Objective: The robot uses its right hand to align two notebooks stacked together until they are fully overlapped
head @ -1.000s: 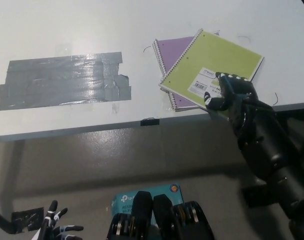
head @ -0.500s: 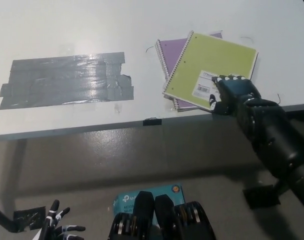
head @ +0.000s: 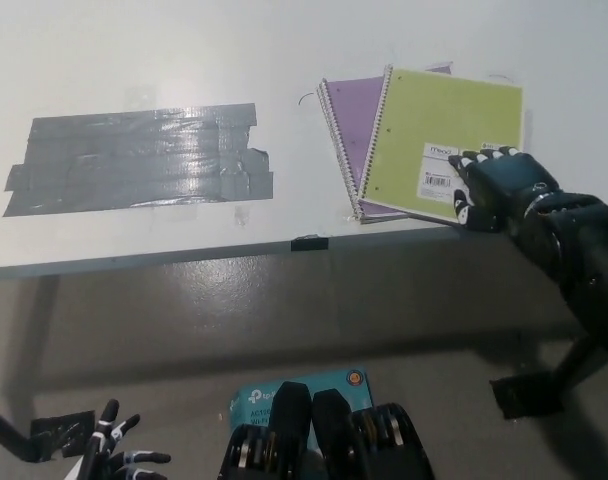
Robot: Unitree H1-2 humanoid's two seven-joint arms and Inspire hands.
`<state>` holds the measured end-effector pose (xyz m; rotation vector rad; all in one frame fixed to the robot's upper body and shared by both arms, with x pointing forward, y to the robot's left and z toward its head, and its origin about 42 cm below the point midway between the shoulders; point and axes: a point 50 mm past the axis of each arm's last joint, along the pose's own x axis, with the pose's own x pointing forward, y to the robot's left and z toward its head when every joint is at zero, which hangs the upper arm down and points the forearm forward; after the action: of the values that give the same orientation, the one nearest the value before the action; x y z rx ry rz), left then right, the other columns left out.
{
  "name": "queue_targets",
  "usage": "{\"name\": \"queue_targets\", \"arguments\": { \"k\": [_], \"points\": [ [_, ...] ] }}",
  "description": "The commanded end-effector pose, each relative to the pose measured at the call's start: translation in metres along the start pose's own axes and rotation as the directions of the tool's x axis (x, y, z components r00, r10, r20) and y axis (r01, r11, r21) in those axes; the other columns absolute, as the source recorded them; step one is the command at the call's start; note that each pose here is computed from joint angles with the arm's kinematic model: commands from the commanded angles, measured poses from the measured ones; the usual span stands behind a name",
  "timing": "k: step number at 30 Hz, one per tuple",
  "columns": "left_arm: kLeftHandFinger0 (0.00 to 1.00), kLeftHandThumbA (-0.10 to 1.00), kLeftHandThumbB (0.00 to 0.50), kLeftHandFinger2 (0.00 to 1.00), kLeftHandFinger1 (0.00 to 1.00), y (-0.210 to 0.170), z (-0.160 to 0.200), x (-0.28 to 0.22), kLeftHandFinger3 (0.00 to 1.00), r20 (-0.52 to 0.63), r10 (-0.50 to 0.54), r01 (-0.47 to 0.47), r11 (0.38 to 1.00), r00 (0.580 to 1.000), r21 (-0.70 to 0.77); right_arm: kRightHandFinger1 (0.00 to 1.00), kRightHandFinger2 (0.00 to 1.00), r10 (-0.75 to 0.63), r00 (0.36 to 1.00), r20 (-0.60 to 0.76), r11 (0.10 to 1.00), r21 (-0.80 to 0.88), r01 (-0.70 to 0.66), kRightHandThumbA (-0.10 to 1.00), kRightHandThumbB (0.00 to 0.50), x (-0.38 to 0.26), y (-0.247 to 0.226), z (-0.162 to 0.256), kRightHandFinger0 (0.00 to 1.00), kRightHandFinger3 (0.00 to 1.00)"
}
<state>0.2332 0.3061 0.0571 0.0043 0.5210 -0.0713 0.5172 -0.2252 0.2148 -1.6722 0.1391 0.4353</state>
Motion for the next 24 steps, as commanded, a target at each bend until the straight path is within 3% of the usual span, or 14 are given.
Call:
{"name": "queue_targets", "arguments": {
  "k": [1, 15, 24],
  "points": [
    [0.42, 1.00, 0.500, 0.52, 0.47, 0.003, 0.011, -0.001, 1.00, 0.038, -0.029, 0.028, 0.999, 0.999, 0.030, 1.00, 1.00, 0.111, 0.993, 0.046, 0.987, -0.125, -0.104, 1.00, 0.500, -0.005, 0.037, -0.009, 1.00, 1.00],
    [0.46, 1.00, 0.500, 0.53, 0.47, 0.003, 0.007, -0.004, 1.00, 0.025, -0.036, 0.035, 0.999, 0.999, 0.041, 1.00, 1.00, 0.088, 0.986, 0.144, 0.935, -0.352, -0.032, 1.00, 0.500, -0.008, 0.039, -0.011, 1.00, 1.00],
    [0.38, 1.00, 0.500, 0.52, 0.44, 0.004, 0.013, -0.001, 1.00, 0.034, -0.034, 0.032, 0.998, 0.999, 0.048, 1.00, 1.00, 0.036, 0.989, 0.142, 0.917, -0.397, 0.024, 1.00, 0.500, -0.005, 0.013, -0.029, 1.00, 1.00]
  ]
}}
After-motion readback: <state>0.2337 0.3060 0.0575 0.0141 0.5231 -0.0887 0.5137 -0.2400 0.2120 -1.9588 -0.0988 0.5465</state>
